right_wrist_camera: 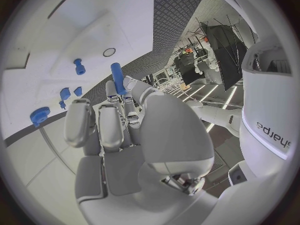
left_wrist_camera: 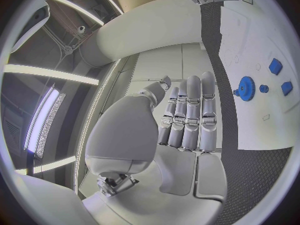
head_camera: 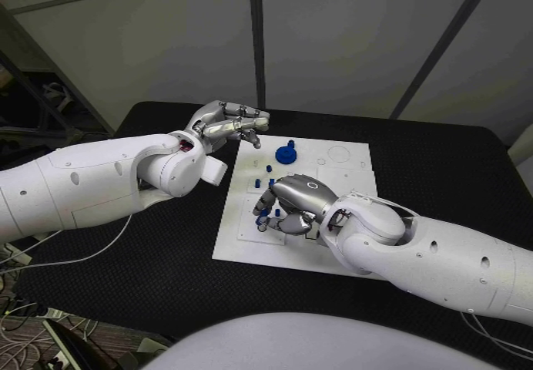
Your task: Assemble the parts on the task board
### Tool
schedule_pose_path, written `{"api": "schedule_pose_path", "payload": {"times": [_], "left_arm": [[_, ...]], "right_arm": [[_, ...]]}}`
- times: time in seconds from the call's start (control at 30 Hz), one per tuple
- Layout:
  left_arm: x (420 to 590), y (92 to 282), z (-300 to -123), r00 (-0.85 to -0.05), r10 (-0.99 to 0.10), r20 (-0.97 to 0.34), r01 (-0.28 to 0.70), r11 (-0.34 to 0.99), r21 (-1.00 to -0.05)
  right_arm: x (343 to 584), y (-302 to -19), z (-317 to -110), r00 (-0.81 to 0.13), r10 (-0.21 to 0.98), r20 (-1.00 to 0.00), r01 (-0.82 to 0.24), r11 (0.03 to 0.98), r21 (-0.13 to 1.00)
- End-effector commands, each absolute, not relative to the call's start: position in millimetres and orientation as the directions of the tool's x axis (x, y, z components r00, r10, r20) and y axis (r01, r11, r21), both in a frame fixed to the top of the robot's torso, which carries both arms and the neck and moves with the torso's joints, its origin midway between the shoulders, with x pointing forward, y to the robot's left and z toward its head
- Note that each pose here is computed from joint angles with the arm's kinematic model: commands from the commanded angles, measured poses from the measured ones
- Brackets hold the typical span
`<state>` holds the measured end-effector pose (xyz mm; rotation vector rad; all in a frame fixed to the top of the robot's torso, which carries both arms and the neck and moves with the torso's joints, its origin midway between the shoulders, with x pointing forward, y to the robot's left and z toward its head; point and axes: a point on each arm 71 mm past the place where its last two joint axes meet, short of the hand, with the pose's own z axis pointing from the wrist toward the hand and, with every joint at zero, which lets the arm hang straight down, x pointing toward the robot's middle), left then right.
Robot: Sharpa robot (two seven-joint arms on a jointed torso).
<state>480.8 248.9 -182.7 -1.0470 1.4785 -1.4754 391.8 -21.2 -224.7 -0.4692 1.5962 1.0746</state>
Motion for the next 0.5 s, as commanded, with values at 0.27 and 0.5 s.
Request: {"api": "schedule_pose_path", "payload": {"times": [0.27,0.5], "left_arm": [[480.9,247.0,-181.4,-0.365,-0.93,0.029,-0.02,-0.024,-1.0],[480.8,246.8,-181.4,-0.366,-0.93,0.03,-0.02,-0.024,-1.0]], "right_arm": [[394.4,-22.9,-231.0,-0.334,0.213,-0.918,-0.762,0.513,0.396],[397.2,-24.5,-235.5,-0.337,0.206,-0.919,-0.755,0.524,0.395]]}}
